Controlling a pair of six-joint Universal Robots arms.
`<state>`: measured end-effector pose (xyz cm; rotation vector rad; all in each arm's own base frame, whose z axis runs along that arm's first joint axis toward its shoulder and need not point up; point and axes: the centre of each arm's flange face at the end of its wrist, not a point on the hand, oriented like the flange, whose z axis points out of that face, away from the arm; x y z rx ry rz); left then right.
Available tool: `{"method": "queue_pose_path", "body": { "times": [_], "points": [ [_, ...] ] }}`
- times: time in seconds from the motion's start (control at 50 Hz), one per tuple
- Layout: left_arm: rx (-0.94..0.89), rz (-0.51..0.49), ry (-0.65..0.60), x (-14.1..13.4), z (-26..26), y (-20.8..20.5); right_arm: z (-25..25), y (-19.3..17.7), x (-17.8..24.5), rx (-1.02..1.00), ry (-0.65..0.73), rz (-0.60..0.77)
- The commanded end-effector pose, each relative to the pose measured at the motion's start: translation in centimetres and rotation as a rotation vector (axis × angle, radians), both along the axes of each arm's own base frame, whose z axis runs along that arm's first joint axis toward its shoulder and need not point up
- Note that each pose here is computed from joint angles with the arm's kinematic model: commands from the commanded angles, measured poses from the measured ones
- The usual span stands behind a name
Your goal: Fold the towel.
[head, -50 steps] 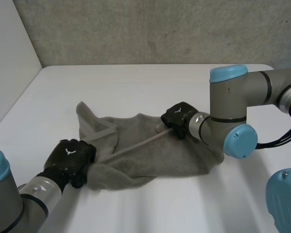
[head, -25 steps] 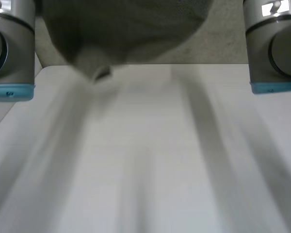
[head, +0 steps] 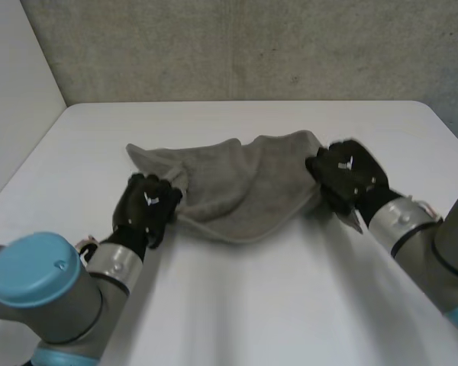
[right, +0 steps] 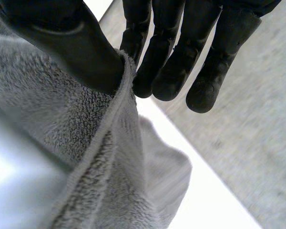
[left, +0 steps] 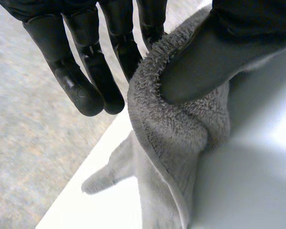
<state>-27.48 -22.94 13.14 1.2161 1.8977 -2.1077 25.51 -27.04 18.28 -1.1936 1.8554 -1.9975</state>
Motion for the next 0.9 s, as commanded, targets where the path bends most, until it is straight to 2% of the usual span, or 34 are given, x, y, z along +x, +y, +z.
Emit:
{"method": "queue_pose_path", "body": {
  "times": [0.02,0.18,0.38,0.62,0.76,0.9],
  "points": [
    [-0.021,0.005,-0.101,0.3,-0.9,0.2,-3.2,1.8,-1.1,0.119,0.158,-0.009],
    [-0.033,-0.003,-0.093,0.1,-0.9,0.2,-3.9,2.4,-2.1,0.184,0.166,-0.027],
    [-0.076,0.004,-0.089,-0.1,-1.5,-0.5,-4.1,1.2,-3.3,0.162,0.156,-0.077],
    [-0.064,0.097,-0.079,2.7,-1.0,-2.1,-3.9,-0.9,-4.9,0.105,0.14,-0.157],
    [-0.052,0.091,-0.08,2.7,-1.3,-2.1,-4.0,-0.9,-5.0,0.109,0.142,-0.165],
    [0.005,0.005,-0.01,2.1,-1.6,-1.6,-4.0,-1.1,-5.1,0.133,0.108,-0.178]
  ]
}}
